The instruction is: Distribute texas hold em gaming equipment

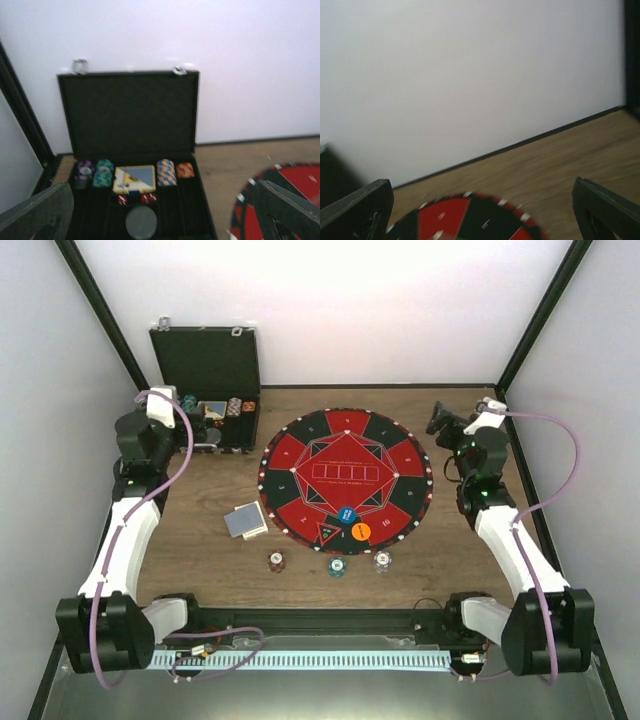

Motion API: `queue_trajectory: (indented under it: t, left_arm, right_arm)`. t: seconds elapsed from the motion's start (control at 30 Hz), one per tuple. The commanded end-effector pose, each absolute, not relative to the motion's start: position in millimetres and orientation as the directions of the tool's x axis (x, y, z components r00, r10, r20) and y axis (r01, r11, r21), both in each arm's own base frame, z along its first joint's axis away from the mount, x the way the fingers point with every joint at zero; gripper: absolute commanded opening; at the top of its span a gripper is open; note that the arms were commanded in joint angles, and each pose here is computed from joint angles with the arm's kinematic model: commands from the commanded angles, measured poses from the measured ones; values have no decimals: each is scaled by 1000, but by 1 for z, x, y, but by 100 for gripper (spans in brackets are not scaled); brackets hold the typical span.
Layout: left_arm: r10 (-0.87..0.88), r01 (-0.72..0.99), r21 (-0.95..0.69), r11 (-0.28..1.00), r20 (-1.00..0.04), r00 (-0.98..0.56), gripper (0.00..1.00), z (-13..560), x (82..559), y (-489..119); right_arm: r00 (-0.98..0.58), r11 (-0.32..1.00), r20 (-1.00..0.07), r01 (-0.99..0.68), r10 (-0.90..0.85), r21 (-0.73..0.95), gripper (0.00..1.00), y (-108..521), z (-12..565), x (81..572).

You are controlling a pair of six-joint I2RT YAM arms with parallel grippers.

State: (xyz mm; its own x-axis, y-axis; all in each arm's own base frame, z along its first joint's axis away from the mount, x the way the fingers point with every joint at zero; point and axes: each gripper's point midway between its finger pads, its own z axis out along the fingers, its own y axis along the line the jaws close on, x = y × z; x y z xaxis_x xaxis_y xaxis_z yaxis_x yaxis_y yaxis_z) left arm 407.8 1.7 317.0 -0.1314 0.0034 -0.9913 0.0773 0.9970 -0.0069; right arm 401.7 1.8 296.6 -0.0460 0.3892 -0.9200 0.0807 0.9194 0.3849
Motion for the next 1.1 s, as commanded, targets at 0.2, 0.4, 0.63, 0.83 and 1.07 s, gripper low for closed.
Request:
queue_trajectory:
  t: [0.2,0.4,0.63,0.83,1.07]
  left_arm:
    - [97,215,-16,977,-857,-505,100,263,353,-16]
    - [139,229,9,973,-818,-558,100,258,341,-14]
    - [140,246,-7,969,-804,-578,100,258,337,-18]
    - [137,253,-16,967,-807,-575,100,263,335,-20]
    - [136,256,-17,967,-810,-570,100,267,334,-20]
  right_arm:
    - [-617,930,-781,-221,99,293,95,188,199,320]
    - [-795,942,-603,-251,-70,221,92,247,120,237]
    - [-865,934,-465,-305,-191,184,86,284,69,189]
    - [-865,936,-453,-316,-217,156,76,292,56,193]
    - [-857,938,-451,-329,-248,108,70,305,48,206]
